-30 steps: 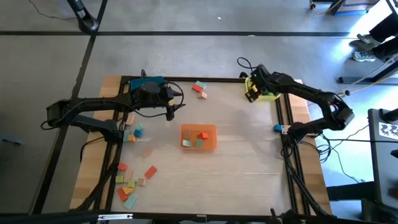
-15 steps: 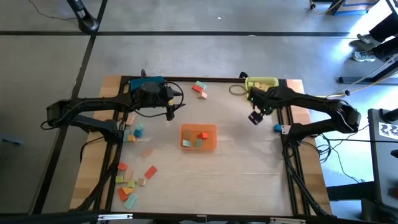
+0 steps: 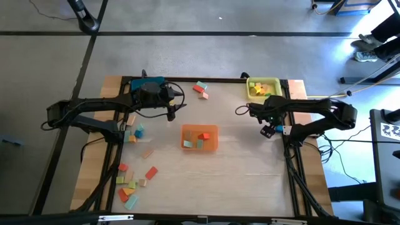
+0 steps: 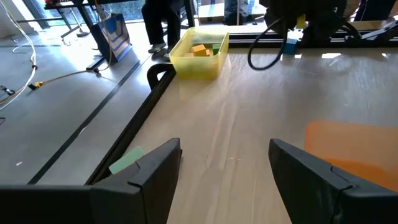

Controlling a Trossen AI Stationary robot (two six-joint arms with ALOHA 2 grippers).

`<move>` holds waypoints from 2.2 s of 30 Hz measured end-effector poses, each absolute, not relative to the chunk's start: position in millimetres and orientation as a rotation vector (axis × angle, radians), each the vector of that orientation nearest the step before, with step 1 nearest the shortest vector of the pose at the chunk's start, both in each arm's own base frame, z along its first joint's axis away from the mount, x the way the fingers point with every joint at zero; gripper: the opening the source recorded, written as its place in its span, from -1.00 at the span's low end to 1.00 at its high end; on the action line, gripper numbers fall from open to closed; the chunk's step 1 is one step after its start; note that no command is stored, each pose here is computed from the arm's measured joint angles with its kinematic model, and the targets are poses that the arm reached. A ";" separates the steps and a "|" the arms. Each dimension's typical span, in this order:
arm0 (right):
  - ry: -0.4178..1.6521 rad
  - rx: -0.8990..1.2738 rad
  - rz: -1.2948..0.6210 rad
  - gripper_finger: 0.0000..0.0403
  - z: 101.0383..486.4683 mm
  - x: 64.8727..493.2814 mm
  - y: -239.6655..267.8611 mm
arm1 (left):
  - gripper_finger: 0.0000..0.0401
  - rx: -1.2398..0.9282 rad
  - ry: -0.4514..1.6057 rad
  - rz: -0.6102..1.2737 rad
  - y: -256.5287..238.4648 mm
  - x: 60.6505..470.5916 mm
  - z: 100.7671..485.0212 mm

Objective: Sort blocks by size
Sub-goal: Put the dark blue cube block into the yellow bin

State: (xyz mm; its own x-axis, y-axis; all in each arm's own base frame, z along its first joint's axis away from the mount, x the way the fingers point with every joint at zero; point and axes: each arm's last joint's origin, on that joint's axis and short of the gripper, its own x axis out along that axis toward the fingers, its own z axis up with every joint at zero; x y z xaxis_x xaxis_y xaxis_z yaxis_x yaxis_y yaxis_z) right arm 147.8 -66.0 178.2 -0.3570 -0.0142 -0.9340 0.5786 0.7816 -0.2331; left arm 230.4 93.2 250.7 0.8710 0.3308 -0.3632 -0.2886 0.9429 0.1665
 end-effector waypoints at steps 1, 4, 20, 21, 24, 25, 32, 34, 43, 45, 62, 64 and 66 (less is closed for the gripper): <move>1.873 0.426 -0.642 0.54 176.1 148.4 -66.2 | 0.16 0.111 0.398 0.324 93.2 230.4 250.7; 1.939 0.421 -0.603 0.54 170.1 150.3 -66.6 | 0.16 0.110 0.398 0.324 93.2 230.4 250.7; 2.162 0.410 -0.504 0.54 139.9 159.8 -70.0 | 0.16 0.119 0.393 0.324 93.3 230.7 251.3; 2.169 0.410 -0.503 0.54 138.9 160.0 -70.1 | 0.16 0.119 0.392 0.324 93.3 230.7 251.4; 2.184 0.410 -0.500 0.54 136.4 160.5 -70.3 | 0.16 0.116 0.392 0.324 93.3 230.7 251.3; 2.189 0.411 -0.500 0.54 135.5 160.7 -70.4 | 0.16 0.117 0.392 0.324 93.3 230.7 251.3; 2.216 0.395 -0.484 0.54 124.0 164.7 -72.3 | 0.16 0.119 0.392 0.323 93.3 230.8 251.4; 2.194 0.399 -0.475 0.54 119.0 167.7 -73.3 | 0.16 0.125 0.390 0.323 93.4 230.8 251.6; 2.276 0.412 -0.466 0.52 103.2 168.8 -75.4 | 0.16 0.113 0.412 0.321 93.1 230.1 249.5; 2.298 0.415 -0.459 0.47 100.3 168.0 -75.0 | 0.16 0.114 0.412 0.321 93.1 230.1 249.4; 2.320 0.431 -0.444 -0.34 95.9 164.1 -72.5 | 0.16 0.117 0.412 0.319 92.7 230.3 249.5; 2.319 0.431 -0.444 -0.34 96.0 164.4 -72.6 | 0.16 0.122 0.412 0.318 92.7 230.3 249.5; 2.315 0.428 -0.446 -0.32 97.1 165.9 -73.4 | 0.16 0.129 0.412 0.317 92.7 230.4 249.7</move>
State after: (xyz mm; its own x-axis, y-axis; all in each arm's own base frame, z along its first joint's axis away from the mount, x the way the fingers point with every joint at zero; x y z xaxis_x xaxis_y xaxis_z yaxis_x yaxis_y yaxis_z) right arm 165.9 -73.4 97.1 -0.6795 0.1731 -0.7130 0.4258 0.8844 -0.1911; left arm 230.4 92.7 249.7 0.8681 0.3278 -0.3728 -0.2757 0.9429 0.1870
